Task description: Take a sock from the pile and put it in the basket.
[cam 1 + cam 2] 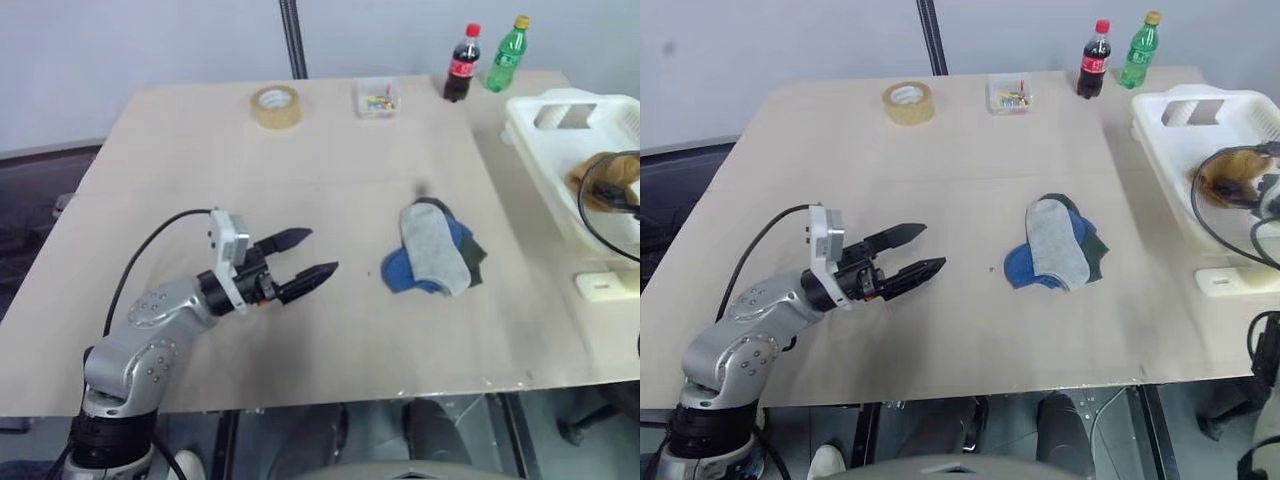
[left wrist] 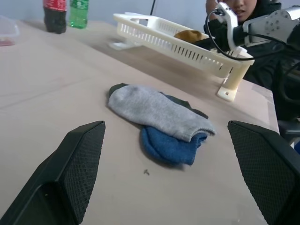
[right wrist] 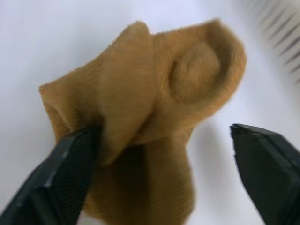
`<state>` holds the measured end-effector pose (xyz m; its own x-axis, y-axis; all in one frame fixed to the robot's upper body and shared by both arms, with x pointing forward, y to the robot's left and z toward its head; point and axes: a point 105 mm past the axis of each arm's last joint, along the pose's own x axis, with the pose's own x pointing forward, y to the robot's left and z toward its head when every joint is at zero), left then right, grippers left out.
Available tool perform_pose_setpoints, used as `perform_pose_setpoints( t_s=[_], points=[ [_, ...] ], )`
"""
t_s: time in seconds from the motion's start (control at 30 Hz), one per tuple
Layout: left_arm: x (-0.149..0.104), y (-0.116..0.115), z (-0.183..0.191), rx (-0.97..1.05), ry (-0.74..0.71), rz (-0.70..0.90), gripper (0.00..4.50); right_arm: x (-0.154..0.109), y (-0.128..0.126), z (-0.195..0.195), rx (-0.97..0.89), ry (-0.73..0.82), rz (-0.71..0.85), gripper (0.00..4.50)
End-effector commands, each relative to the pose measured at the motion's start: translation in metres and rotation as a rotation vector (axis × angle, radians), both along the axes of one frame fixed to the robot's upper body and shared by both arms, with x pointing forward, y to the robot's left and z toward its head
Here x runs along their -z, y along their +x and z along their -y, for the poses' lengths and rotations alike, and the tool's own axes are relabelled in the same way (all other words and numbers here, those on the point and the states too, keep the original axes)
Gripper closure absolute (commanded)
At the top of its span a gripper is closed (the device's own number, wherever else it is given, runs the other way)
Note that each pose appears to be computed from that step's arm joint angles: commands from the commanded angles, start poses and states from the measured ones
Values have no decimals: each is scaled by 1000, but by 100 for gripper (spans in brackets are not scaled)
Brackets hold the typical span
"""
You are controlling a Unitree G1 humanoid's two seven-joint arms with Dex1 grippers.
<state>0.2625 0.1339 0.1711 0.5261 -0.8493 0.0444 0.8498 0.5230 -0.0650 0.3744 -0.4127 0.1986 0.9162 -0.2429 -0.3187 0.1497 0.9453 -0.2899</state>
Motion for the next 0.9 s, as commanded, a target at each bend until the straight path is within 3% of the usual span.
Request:
perform_pose_setpoints(
  t_s=[0.03, 0.3, 0.67, 0.77, 0.9],
  points=[
    [-17, -7, 3, 26, -15, 74, 0, -26, -1, 4, -29, -215, 53, 1],
    [-22, -15, 9, 113, -42, 96, 0, -46, -3, -38, -287, -211, 113, 1],
    [-30, -21, 15, 200, -59, 147, 0, -80, -23, -27, -286, -248, 116, 1],
    [-31, -21, 15, 210, -71, 161, 0, -88, -21, -56, -428, -169, 182, 1],
    [-30, -22, 14, 216, -63, 162, 0, -84, -38, -129, -838, 15, 242, 1]
  ],
)
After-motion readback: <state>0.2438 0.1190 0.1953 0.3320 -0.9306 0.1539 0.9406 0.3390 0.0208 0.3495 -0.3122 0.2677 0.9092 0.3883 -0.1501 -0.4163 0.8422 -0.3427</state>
